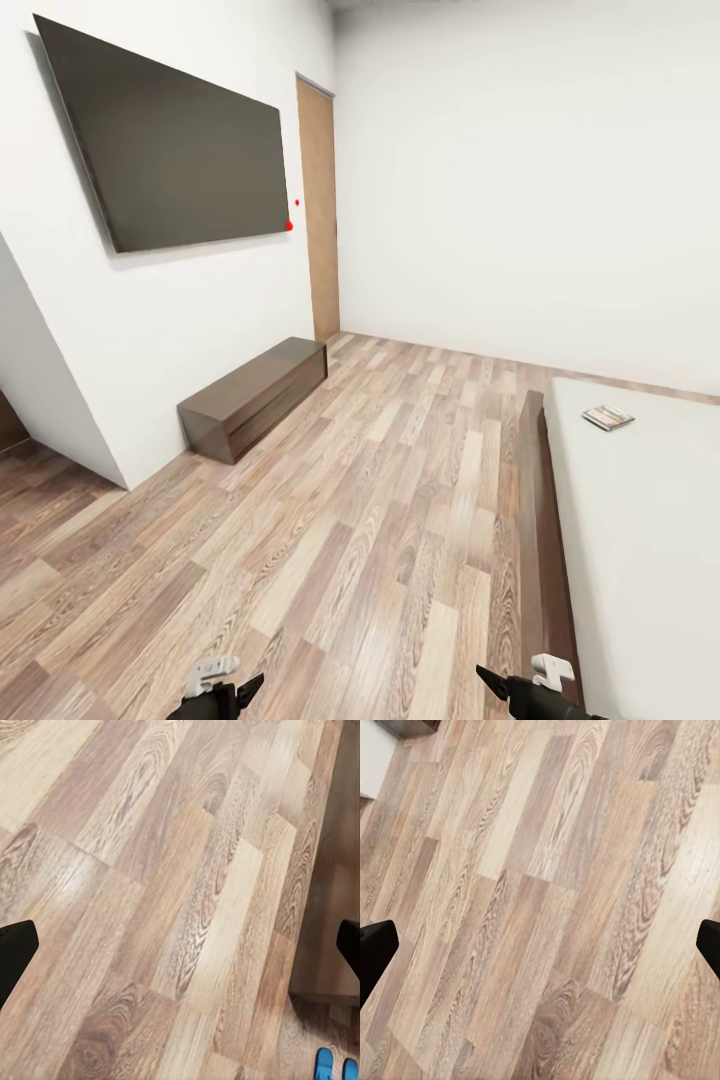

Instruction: In the bedroom, move the book from the bed onto either nightstand, and place the two sandals side by side next to the bed.

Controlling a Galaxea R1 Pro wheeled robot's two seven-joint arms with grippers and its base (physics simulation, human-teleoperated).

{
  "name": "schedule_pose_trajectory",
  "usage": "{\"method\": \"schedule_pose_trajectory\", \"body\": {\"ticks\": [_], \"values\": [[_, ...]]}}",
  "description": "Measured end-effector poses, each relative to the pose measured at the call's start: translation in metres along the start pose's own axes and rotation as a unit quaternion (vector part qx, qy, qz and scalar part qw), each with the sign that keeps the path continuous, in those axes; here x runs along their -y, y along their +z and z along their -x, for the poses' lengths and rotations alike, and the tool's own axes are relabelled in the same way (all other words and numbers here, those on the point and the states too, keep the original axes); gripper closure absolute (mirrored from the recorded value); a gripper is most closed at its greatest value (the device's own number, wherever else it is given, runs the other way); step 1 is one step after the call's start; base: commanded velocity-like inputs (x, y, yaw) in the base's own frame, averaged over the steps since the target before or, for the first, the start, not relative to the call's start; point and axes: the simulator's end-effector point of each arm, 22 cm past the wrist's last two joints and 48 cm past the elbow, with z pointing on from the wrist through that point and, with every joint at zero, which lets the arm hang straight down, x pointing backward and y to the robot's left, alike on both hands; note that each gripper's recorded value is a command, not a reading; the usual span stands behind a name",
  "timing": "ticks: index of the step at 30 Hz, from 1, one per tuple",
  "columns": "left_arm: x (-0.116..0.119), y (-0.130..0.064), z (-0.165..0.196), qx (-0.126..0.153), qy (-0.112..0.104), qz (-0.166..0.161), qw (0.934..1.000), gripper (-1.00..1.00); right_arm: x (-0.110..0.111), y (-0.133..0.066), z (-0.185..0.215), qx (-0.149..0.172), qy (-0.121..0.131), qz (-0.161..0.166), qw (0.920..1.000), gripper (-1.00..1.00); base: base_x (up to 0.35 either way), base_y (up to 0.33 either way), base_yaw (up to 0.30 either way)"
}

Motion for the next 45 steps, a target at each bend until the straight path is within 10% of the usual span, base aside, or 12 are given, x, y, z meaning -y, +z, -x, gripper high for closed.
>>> {"method": "schedule_pose_trajectory", "body": {"ticks": [26,45], "values": [[0.004,-0.002,0.01,0.01,0.004,-0.003,0.9999,-1.0,-0.005,-0.002,0.009,0.01,-0.005,0.004,0.9999,-1.0,0.003,0.0,0.0],[0.003,-0.003,0.011,0.012,0.003,-0.001,0.9999,-1.0,-0.005,-0.003,0.01,0.01,-0.005,0.003,0.9999,-1.0,0.307,0.0,0.0]]}}
